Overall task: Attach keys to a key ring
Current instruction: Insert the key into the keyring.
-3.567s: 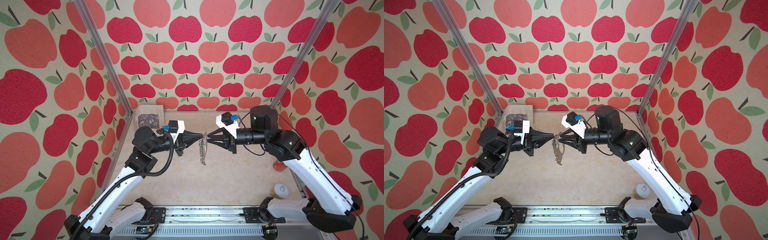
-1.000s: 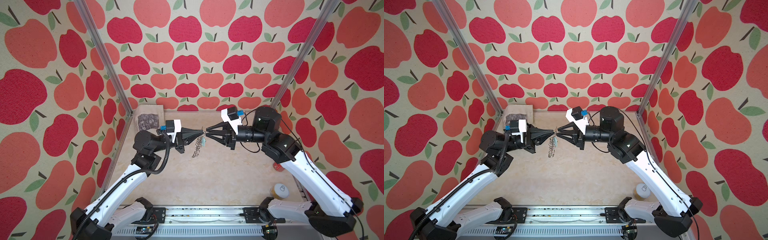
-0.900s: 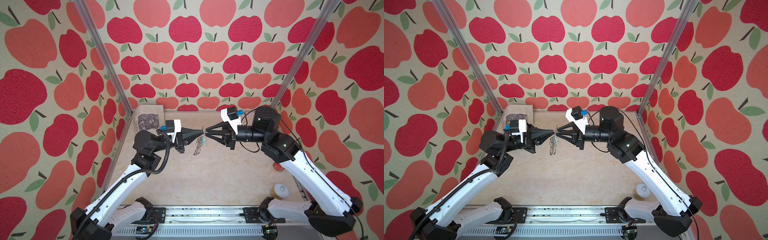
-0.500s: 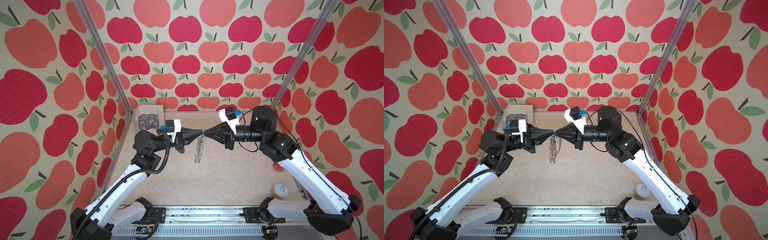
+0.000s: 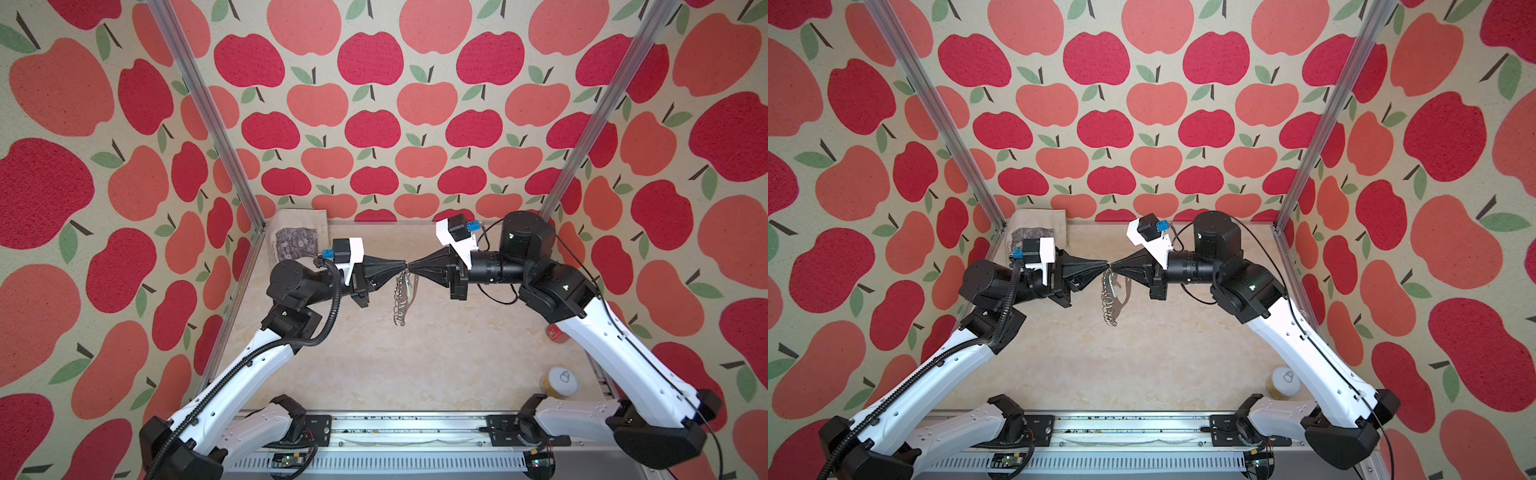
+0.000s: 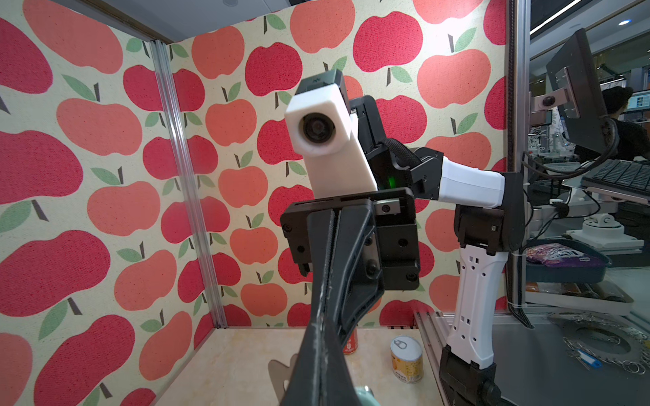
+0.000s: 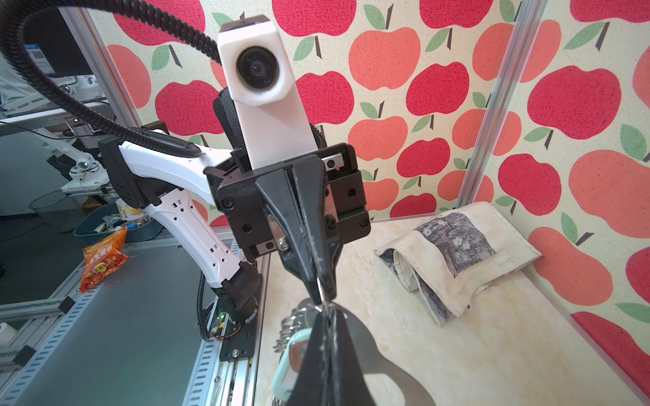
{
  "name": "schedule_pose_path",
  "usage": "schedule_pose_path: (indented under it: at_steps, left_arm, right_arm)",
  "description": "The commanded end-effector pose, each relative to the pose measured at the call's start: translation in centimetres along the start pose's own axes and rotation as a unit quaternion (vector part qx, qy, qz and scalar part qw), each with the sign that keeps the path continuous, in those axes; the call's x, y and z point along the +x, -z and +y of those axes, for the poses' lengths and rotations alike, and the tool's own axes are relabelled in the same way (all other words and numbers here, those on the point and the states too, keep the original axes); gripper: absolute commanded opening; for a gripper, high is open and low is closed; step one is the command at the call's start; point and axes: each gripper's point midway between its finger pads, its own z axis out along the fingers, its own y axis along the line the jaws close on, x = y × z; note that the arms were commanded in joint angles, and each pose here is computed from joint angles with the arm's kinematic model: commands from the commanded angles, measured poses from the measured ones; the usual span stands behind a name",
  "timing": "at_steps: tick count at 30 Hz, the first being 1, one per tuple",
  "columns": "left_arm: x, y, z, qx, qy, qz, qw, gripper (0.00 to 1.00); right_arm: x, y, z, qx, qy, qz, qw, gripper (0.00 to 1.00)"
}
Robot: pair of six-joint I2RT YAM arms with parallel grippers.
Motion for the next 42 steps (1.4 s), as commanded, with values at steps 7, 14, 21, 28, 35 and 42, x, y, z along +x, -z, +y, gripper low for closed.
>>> schedule_pose_path:
  at_steps: [7,14,21,28,35,42]
  left_arm:
    - [1.0,1.8,-0.4,-0.045,-0.003,0.091,0.995,0.4]
    - [1.4,2.2,-0.7,-0.041,0.0,0.163,0.986,0.4]
    - [2.9,1.5,-1.3,-0.005,0.027,0.209,0.977,0.35]
    - [3.5,1.2,-1.4,-0.001,0.035,0.218,0.975,0.3]
    - [3.5,1.0,-1.5,0.003,0.032,0.215,0.976,0.23]
    - [3.8,0.7,-1.7,0.01,0.037,0.217,0.975,0.15]
  right_arm:
    - [2.0,1.3,0.4,0.006,-0.003,0.108,0.994,0.0]
    - [3.9,0.8,0.5,0.0,-0.006,0.177,0.984,0.0]
    - [4.5,-0.1,0.6,-0.011,0.001,0.206,0.979,0.0]
    - [4.3,-0.5,0.8,-0.017,0.006,0.21,0.978,0.0]
    - [4.4,-0.6,0.9,-0.02,0.008,0.211,0.977,0.0]
    - [3.9,-0.6,1.0,-0.02,0.012,0.203,0.979,0.0]
